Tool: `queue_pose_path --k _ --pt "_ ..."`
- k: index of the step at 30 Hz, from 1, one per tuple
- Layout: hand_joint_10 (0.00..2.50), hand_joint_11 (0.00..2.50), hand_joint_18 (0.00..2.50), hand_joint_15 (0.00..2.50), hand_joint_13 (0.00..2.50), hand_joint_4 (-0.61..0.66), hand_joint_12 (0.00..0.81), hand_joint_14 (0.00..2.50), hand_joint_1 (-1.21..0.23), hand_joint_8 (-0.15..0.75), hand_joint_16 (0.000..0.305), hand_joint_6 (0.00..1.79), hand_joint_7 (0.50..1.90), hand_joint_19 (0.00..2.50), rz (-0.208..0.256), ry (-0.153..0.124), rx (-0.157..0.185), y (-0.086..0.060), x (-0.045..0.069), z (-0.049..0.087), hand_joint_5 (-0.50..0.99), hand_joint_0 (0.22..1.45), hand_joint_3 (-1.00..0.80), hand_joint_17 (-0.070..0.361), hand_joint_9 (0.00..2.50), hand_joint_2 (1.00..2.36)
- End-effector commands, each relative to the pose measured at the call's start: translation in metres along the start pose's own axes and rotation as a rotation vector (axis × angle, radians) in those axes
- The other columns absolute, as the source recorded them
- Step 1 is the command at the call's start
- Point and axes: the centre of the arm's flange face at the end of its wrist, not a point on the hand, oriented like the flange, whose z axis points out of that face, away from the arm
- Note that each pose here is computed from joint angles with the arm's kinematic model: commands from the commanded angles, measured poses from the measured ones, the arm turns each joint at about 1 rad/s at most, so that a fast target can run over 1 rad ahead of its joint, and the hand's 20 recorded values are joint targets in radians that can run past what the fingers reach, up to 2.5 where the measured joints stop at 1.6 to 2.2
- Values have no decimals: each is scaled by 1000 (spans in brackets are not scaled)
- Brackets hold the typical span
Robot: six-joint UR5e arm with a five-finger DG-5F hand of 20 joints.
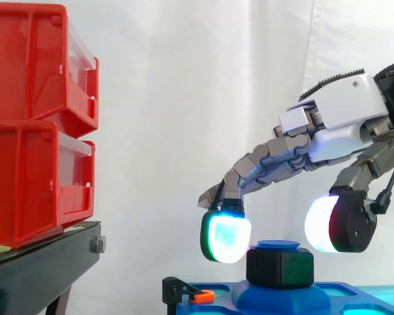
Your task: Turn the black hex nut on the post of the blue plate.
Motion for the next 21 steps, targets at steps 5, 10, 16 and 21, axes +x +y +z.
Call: queue_pose_path --k 5,10,16,21 --pt "0 0 0 10 38 242 422 0 -592 278 70 502 813 0 -5 -2 -4 -8 -10 -4 -221 351 -500 158 166 1000" --pt "0 0 0 9 31 244 434 0 -578 288 73 502 805 0 -5 -12 -12 -3 -14 -3 -222 324 -500 165 160 1000" --pt "0 0 0 20 0 226 422 0 -675 270 72 502 814 0 -7 -20 -21 7 -14 0 -233 326 -500 163 112 1000" --pt "0 0 0 12 0 206 401 0 -768 249 68 502 816 0 -11 -18 -33 18 -11 3 -235 364 -500 154 107 1000"
